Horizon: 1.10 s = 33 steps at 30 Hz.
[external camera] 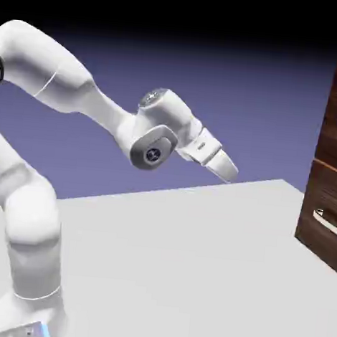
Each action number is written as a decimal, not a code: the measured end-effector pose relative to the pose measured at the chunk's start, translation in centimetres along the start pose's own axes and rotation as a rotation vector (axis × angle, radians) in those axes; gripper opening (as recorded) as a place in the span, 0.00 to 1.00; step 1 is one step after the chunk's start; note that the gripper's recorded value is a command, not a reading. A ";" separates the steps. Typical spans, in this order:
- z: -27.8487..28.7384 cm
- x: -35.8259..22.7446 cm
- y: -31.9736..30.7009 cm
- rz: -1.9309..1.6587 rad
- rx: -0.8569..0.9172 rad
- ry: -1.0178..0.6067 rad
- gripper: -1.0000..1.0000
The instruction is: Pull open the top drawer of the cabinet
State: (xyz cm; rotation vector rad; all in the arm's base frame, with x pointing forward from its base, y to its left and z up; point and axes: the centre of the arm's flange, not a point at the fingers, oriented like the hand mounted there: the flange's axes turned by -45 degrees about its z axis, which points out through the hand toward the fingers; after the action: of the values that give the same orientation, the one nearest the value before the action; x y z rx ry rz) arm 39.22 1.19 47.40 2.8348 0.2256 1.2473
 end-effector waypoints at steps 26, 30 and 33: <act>-19.4 19.5 0.9 -1.715 -0.404 0.595 0.50; -20.3 21.2 3.1 -1.913 -0.554 0.606 0.50; -20.3 22.3 4.9 -2.054 -0.672 0.589 0.50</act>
State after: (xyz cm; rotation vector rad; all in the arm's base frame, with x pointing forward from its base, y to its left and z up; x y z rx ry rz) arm 39.77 -0.89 77.85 0.5583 1.5993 0.9296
